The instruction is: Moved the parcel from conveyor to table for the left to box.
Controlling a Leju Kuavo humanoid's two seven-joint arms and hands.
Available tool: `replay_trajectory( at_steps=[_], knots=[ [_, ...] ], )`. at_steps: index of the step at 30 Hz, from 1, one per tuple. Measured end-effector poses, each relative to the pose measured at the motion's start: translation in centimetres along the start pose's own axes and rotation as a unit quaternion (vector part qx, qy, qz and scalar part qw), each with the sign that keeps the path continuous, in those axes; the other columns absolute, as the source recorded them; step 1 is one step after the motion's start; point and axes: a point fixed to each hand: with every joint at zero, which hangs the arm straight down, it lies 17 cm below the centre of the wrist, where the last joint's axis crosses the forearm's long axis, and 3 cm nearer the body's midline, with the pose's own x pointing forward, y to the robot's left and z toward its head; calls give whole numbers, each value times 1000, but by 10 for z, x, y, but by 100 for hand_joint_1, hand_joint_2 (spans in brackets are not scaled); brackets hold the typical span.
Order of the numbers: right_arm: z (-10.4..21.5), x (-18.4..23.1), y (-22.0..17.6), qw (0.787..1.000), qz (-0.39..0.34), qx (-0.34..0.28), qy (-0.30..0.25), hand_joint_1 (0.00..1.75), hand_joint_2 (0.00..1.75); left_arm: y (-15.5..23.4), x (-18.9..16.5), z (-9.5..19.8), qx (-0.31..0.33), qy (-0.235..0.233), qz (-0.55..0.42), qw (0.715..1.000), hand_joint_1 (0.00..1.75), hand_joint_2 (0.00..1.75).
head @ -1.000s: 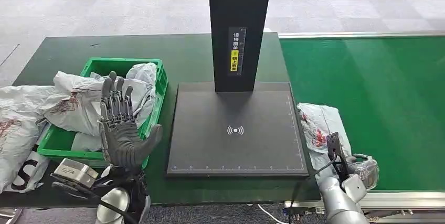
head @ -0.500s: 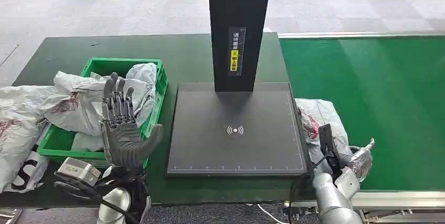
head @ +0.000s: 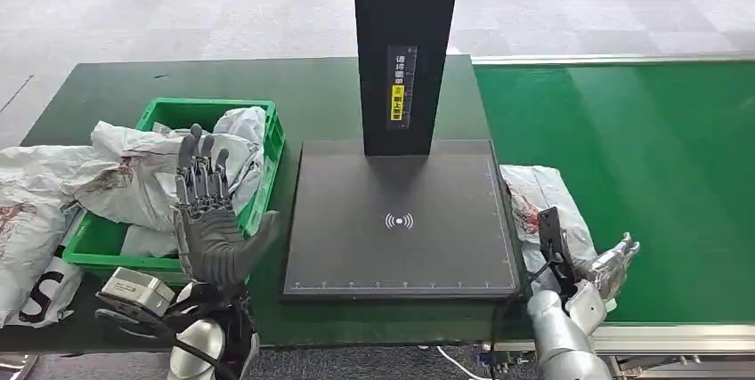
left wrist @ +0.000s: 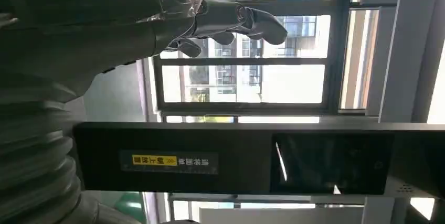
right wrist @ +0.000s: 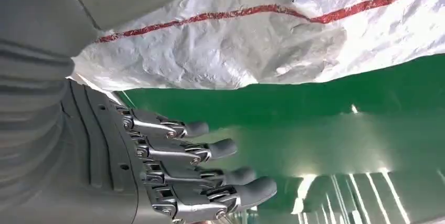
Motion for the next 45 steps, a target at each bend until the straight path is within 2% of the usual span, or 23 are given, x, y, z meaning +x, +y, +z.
replay_trajectory(
  at_steps=[9,20,27,45],
  knots=[
    [1,-2,8,1000,3,20,8,0,175,1,0,0,2,0,-2,1000,0,175],
    [0,6,-4,1000,1,-10,-1,0,175,-1,1,0,3,0,-2,1000,0,175],
    [8,10,29,997,-16,74,-8,0,175,-6,0,2,-3,1,1,1000,0,175],
    [23,15,61,989,-20,149,-10,0,175,-5,-1,2,-1,3,-1,1000,0,175]
  ],
)
